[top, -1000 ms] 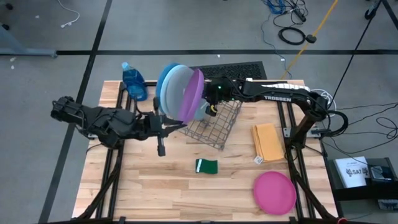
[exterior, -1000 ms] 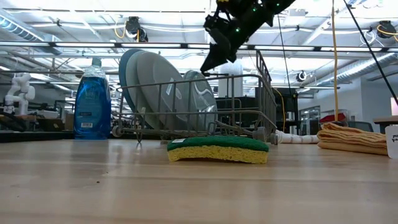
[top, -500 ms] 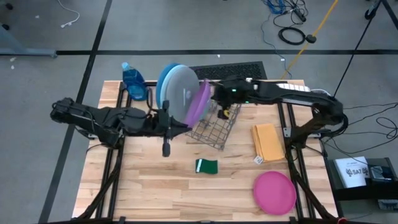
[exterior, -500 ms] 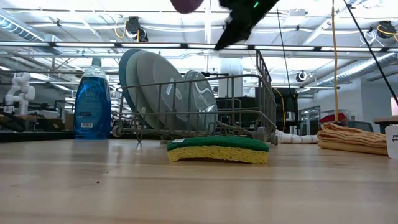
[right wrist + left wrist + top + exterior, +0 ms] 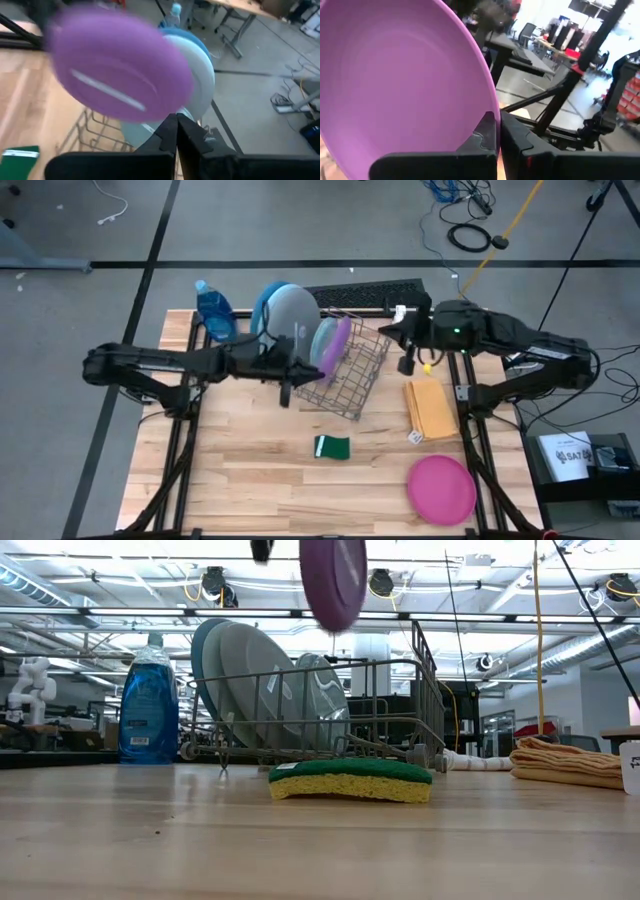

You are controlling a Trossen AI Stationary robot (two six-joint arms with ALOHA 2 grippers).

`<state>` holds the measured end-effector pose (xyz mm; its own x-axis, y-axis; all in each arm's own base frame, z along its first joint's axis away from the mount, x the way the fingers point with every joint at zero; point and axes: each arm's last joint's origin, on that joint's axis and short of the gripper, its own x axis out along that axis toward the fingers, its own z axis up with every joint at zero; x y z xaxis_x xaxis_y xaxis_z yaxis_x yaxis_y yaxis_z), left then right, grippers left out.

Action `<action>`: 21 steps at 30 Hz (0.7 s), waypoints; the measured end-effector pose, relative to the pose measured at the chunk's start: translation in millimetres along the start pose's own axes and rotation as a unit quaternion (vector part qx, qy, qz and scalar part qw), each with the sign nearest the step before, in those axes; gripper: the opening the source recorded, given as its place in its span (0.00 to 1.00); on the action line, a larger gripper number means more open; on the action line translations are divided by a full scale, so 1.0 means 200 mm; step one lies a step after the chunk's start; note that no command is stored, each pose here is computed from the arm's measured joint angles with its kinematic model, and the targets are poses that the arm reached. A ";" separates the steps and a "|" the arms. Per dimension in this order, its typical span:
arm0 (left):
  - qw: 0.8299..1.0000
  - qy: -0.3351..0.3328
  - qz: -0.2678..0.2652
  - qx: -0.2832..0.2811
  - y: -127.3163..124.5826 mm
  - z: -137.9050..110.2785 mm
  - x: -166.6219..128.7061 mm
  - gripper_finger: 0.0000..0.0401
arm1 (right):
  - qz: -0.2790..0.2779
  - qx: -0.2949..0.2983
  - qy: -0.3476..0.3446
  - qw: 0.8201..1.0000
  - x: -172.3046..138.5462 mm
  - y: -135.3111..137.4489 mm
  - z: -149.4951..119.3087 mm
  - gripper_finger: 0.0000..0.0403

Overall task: Sort dishes
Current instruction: Put the purple plate in the dish rack

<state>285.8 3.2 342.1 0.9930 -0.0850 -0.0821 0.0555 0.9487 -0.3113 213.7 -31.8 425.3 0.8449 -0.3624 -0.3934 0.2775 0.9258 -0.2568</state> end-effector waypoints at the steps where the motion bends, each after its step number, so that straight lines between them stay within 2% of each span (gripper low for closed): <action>1: 1.000 0.001 -0.001 -0.013 0.04 -0.02 0.01 0.00 | 0.003 0.000 -0.006 1.000 -0.02 0.00 0.00 0.00; 12: 0.994 0.021 -0.026 -0.102 0.35 -0.13 0.15 0.00 | 0.041 -0.021 -0.010 0.999 -0.02 0.10 0.01 0.00; 21: 0.989 0.041 -0.004 -0.145 0.54 -0.20 0.19 0.00 | 0.067 -0.041 0.007 0.997 0.02 0.17 0.01 0.00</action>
<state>325.8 90.8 267.7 0.9801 -0.1286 -0.1513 0.0198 0.8213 -0.5701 226.7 -0.8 416.4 0.8648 -0.2389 -0.4417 0.1247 0.9542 -0.2720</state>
